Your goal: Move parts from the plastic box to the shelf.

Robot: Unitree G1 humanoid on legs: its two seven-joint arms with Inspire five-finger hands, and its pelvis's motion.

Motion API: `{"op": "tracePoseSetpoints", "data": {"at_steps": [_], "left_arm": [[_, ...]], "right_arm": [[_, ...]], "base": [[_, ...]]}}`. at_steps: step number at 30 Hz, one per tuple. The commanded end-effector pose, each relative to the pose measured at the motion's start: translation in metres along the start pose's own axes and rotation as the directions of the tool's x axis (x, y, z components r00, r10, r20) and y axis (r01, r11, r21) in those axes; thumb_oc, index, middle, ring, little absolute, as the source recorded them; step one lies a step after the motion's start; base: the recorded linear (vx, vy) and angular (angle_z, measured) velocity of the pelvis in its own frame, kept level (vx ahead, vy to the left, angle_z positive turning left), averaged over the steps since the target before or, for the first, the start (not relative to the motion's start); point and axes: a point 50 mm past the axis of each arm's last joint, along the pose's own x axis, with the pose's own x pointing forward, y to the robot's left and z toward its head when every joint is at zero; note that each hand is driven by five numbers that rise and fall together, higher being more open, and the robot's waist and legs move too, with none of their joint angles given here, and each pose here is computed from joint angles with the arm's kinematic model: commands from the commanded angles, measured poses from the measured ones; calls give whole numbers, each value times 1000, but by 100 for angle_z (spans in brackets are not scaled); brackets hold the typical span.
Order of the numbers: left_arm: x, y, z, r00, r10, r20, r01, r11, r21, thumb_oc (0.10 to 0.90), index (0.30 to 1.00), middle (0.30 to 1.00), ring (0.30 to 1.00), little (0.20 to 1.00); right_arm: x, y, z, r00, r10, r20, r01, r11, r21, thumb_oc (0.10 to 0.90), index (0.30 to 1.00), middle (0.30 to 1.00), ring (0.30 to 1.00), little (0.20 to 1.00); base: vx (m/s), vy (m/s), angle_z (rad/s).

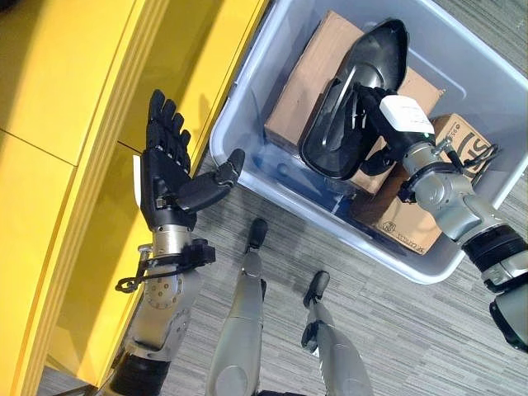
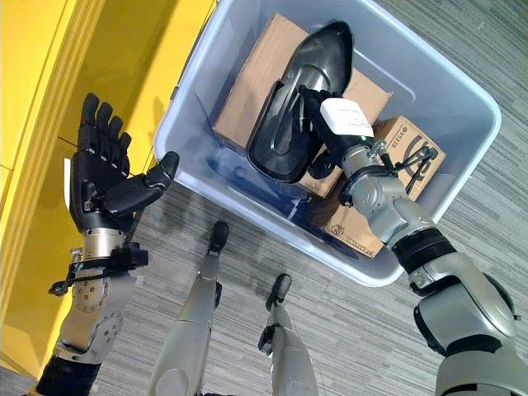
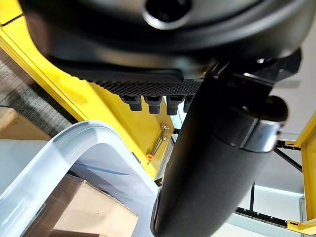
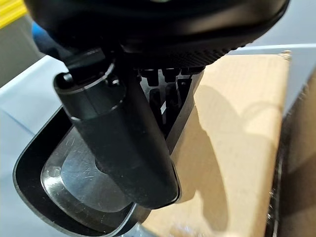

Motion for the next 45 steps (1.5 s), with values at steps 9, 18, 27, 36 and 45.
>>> {"op": "tracePoseSetpoints", "data": {"at_steps": [9,18,27,36,45], "left_arm": [[0,-8,43,972,-33,231,37,999,-13,900,1000,1000,1000,1000],[3,-5,45,971,-30,239,26,999,18,900,1000,1000,1000,1000],[2,-4,49,968,-34,247,28,999,30,900,1000,1000,1000,1000],[-2,0,51,968,-38,249,25,998,55,900,1000,1000,1000,1000],[-8,6,54,968,-48,246,26,995,92,900,1000,1000,1000,1000]], "right_arm": [[10,-32,14,968,-252,-2,249,956,152,900,1000,1000,1000,1000],[2,-75,55,889,-416,193,387,906,170,900,1000,1000,1000,1000],[-18,-116,98,741,-550,384,506,834,219,900,1000,1000,1000,1000],[-37,-130,111,682,-534,500,550,825,130,900,1000,1000,1000,1000],[-52,-130,110,721,-333,608,499,858,-122,900,1000,1000,1000,1000]], "base": [[-7,4,-4],[-2,0,0],[-5,-4,-4],[0,0,0],[0,0,0]]}}
